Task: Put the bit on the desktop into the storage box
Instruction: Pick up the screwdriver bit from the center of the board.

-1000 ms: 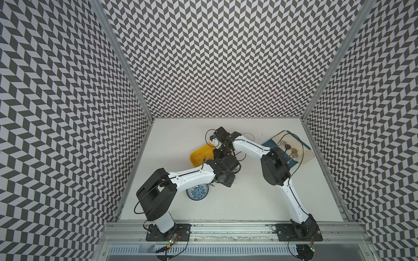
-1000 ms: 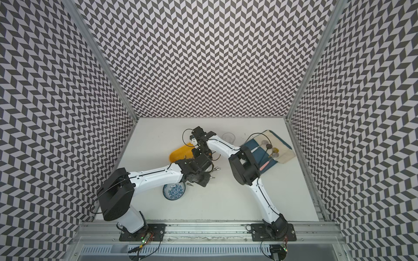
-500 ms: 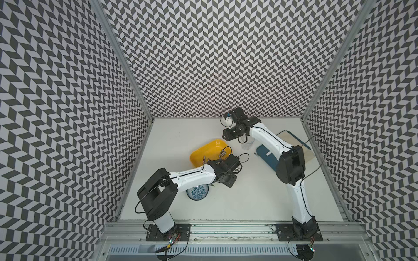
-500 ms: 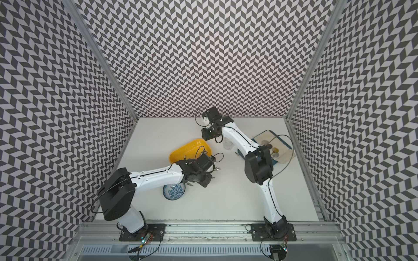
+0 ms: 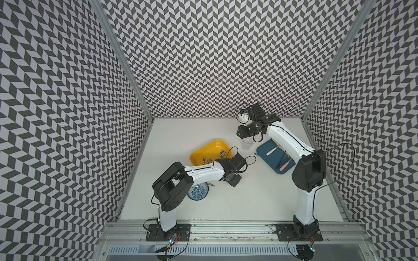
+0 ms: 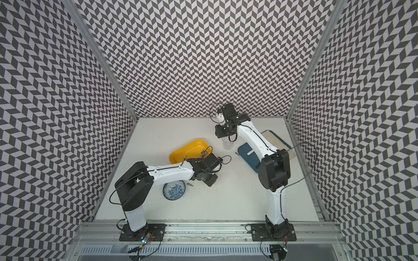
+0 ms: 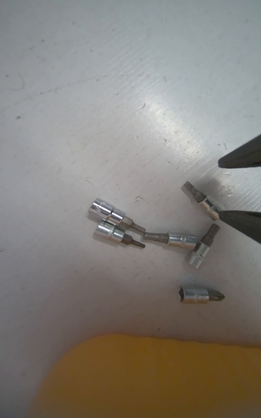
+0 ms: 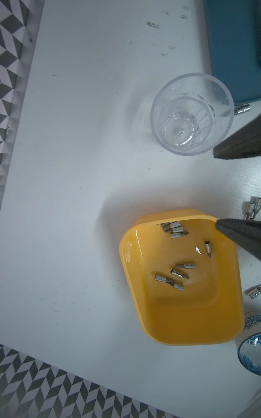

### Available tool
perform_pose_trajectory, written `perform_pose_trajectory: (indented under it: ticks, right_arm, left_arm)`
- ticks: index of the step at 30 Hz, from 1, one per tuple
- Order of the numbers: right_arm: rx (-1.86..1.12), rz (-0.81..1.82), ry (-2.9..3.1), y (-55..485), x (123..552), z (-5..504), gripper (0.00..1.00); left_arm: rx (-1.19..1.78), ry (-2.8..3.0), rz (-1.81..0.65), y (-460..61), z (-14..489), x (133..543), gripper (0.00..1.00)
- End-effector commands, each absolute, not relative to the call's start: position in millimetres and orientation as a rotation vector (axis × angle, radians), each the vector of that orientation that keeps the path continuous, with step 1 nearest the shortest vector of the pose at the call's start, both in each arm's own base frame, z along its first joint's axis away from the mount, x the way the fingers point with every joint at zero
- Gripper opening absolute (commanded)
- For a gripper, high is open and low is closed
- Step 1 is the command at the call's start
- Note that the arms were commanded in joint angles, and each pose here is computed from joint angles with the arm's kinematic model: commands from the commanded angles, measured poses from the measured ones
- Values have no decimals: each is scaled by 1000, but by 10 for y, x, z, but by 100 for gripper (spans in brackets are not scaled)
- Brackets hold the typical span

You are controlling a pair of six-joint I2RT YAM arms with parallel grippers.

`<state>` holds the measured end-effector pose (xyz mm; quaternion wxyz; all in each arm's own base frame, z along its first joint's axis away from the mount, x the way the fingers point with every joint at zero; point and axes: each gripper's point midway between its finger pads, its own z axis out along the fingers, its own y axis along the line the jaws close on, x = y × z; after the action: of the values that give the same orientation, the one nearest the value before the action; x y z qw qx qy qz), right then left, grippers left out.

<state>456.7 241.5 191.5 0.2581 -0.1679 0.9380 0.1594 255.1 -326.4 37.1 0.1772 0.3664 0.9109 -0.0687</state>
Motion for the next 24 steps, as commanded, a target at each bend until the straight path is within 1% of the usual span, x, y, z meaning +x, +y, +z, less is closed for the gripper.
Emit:
perform_pose_trajectory:
  ticks: [1,24]
  right_arm:
    - [-446,434,2490,2352,4565,2123,48]
    - [-401,422,2488,2106,4500,2203,48]
  left_arm:
    - [1066,2537,-174,-3322,385,2614,35]
    - [1072,2526,-159,-3337,334,2811,33]
